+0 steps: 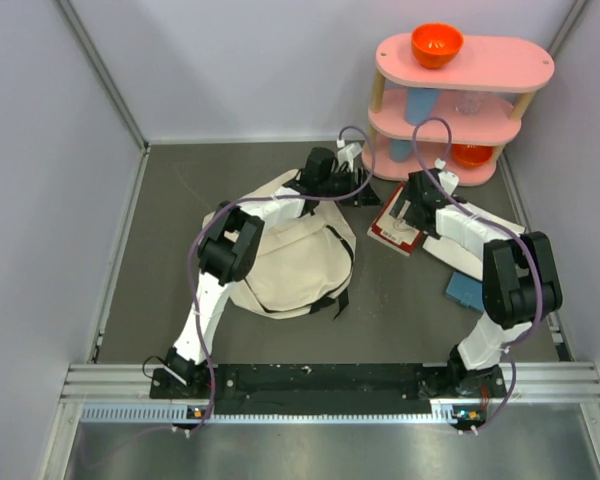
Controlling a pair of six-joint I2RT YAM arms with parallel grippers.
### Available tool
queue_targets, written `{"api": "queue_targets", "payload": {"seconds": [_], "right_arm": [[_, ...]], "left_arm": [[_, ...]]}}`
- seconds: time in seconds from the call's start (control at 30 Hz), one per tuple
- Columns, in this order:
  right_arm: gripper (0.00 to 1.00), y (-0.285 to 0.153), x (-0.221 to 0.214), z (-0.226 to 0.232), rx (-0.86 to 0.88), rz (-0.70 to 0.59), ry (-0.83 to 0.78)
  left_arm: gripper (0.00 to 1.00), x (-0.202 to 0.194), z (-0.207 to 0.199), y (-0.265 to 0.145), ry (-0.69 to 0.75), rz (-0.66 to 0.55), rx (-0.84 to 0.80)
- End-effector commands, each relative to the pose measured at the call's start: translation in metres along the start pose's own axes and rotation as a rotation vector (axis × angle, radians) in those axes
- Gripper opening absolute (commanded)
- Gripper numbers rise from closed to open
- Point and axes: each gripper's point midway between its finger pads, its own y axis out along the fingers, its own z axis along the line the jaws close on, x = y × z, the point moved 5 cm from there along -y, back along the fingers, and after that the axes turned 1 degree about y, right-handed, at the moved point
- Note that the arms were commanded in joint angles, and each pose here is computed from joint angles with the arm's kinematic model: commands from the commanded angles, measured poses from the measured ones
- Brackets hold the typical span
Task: Pack the student bag
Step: Pick up the book from the center of the board.
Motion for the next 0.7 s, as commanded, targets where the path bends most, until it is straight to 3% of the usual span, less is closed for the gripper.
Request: {"api": "queue_targets", "payload": {"seconds": [0.0,0.4,0.67], "right_arm": [[0.95,0.012,0.017,0.007,-0.005,-0.024,-0.004],[0.94,0.031,-0.012,0.007,0.02,0.087,0.007],[0.85,0.028,-0.03,0.018,0.157,0.159,0.032]], "left_arm": [[0.57,0.009,0.002,0.005,0.022,-0.015,-0.02],[0.58,-0.012,0.012,0.014,-0.014,0.034,-0.024],[0.56,-0.036,0.005,0.019,-0.04,0.095,-0.058]]}}
